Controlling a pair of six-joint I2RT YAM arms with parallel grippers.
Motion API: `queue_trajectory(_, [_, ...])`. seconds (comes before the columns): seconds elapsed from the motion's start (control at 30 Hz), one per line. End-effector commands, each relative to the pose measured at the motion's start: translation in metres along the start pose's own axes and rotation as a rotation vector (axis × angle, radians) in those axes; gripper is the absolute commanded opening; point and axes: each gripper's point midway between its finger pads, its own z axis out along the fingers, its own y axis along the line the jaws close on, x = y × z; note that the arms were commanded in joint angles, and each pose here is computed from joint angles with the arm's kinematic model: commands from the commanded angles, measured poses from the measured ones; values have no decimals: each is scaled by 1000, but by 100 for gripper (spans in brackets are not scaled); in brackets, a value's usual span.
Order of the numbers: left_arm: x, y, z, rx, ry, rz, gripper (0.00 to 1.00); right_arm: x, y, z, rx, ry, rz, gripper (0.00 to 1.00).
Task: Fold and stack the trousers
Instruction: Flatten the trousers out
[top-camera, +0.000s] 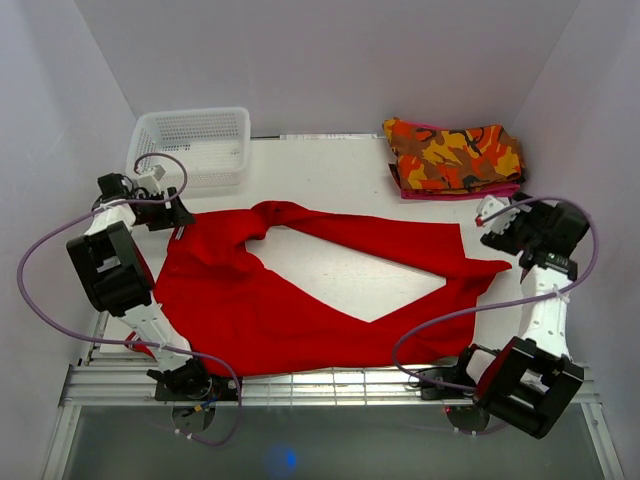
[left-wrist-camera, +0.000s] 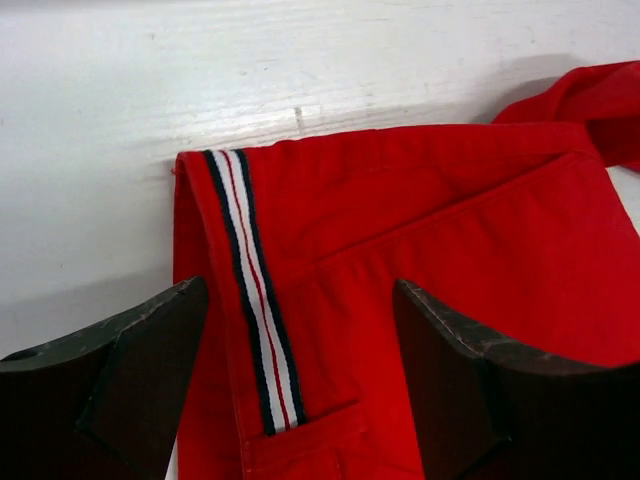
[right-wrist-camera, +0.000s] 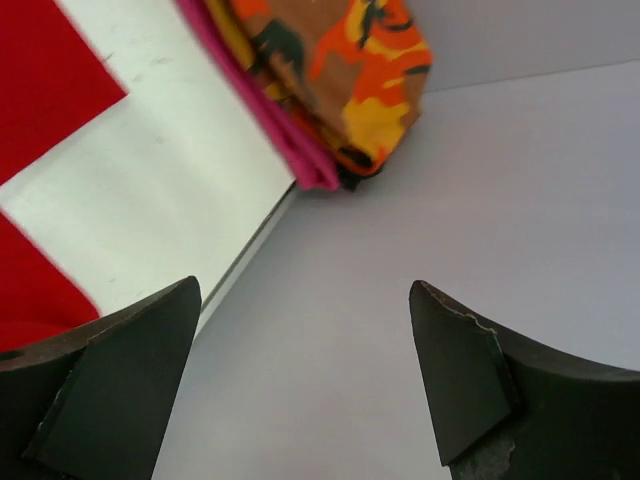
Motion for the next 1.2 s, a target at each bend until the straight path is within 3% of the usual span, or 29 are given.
queue_trajectory(0.0, [-38, -26, -29, 78, -79, 210, 87, -32, -2, -13, -153, -87, 154, 90])
queue_trajectory(0.03, [-37, -31, -32, 96, -73, 218, 88, -51, -20, -17, -160, -143, 191, 91])
queue_trajectory(0.13, [-46, -39, -42, 116, -80, 290, 88, -71, -1, -1, -342, -192, 349, 100])
queue_trajectory(0.33, [-51, -56, -54, 160, -97, 347, 89, -72, 25, 58, -581, -92, 549, 81])
queue_trajectory(0.5, [-44, -66, -54, 192, -77, 328, 91, -50, 53, 110, -665, 18, 656, 78])
queue_trajectory(0.7, [-23, -60, -42, 151, 1, 296, 93, -39, 84, 153, -656, 97, 586, 79])
queue_trajectory(1.0, [27, -35, -19, 82, 140, 171, 93, -15, 146, 162, -765, 232, 416, 77])
queue_trajectory(1.07, [35, -31, -13, 77, 158, 134, 93, -10, 152, 158, -780, 251, 381, 70])
queue_trajectory(1.1, [36, -29, -11, 68, 160, 117, 93, -5, 157, 153, -791, 266, 347, 57])
queue_trajectory(1.17, [48, -19, -3, 39, 197, 84, 89, -4, 153, 151, -773, 268, 310, 42])
